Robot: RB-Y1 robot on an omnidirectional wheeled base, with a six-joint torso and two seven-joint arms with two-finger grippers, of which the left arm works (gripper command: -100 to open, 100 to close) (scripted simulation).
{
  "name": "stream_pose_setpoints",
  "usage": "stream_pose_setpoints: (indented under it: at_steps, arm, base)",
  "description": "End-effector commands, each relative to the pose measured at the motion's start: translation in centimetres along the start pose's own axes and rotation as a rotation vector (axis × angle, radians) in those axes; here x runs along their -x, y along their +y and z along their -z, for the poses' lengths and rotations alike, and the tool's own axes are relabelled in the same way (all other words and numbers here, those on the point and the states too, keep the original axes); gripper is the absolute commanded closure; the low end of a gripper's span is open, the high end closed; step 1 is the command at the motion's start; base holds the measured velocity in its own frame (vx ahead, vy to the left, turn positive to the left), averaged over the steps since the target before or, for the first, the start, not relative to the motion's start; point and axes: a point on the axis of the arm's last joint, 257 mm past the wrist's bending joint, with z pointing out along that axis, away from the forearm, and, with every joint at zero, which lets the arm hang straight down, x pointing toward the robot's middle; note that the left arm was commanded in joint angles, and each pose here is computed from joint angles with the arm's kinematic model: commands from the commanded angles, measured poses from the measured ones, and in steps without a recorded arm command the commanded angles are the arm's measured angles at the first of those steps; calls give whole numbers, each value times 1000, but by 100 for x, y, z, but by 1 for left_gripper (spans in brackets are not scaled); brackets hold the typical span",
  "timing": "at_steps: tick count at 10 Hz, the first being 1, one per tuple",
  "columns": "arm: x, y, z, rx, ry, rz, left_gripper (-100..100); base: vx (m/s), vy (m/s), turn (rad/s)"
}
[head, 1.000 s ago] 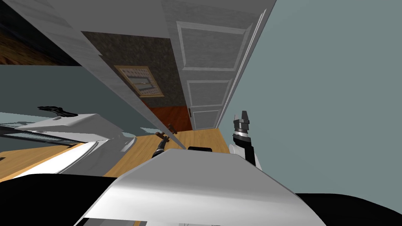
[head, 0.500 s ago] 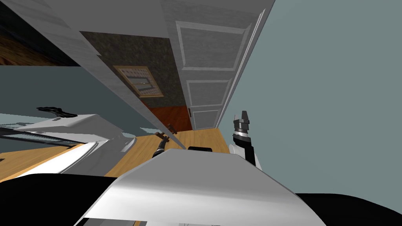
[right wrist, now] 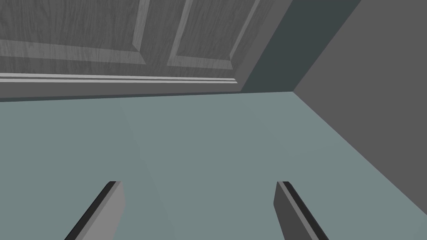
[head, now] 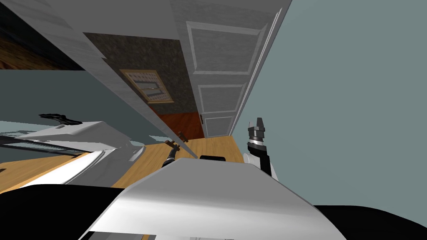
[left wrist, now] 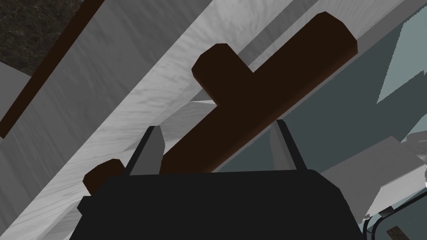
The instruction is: Pull the door open
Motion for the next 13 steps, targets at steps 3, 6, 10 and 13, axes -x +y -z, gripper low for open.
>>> stream_pose_setpoints:
  at_steps: [3, 6, 10, 13]
  arm:
    - [171, -104, -112, -27, -38, 50, 100]
    - [171, -104, -112, -27, -38, 50, 100]
    - [16, -21, 6, -4, 0, 46, 100]
    - [12, -28, 0, -6, 0, 60, 100]
  base:
    - [2, 1, -2]
    - [0, 2, 2]
    - [-33, 16, -39]
    - [-36, 36, -19]
